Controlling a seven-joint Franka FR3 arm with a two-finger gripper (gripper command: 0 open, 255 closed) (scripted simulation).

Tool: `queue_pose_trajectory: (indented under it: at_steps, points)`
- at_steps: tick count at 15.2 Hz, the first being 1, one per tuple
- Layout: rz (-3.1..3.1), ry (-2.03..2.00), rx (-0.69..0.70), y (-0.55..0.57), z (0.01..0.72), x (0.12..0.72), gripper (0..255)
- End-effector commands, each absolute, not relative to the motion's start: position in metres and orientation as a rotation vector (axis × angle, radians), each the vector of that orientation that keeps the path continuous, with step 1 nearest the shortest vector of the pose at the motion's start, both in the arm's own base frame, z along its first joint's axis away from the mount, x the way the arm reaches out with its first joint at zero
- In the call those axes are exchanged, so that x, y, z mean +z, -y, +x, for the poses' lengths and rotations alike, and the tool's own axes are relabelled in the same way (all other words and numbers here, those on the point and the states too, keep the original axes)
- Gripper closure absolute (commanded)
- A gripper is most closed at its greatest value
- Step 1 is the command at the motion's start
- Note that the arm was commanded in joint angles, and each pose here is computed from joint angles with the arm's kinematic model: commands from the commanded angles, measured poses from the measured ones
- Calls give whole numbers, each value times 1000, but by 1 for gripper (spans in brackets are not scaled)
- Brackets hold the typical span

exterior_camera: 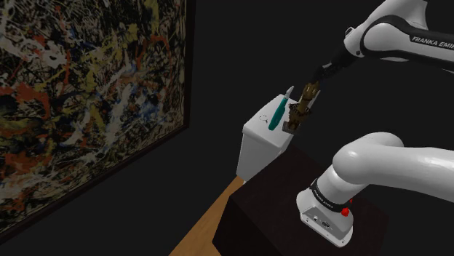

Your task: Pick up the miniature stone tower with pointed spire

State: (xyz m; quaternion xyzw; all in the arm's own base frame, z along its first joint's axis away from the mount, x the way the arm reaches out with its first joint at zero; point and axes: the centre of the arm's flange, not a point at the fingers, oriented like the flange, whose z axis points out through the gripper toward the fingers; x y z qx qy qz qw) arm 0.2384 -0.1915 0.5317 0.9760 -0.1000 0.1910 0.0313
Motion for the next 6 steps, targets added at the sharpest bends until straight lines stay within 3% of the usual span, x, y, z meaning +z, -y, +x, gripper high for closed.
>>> queue_pose_trajectory:
  at_steps: [1,6]
  points:
    - [3006,308,589,192,239,543,255]
    - [3006,308,589,192,239,559,255]
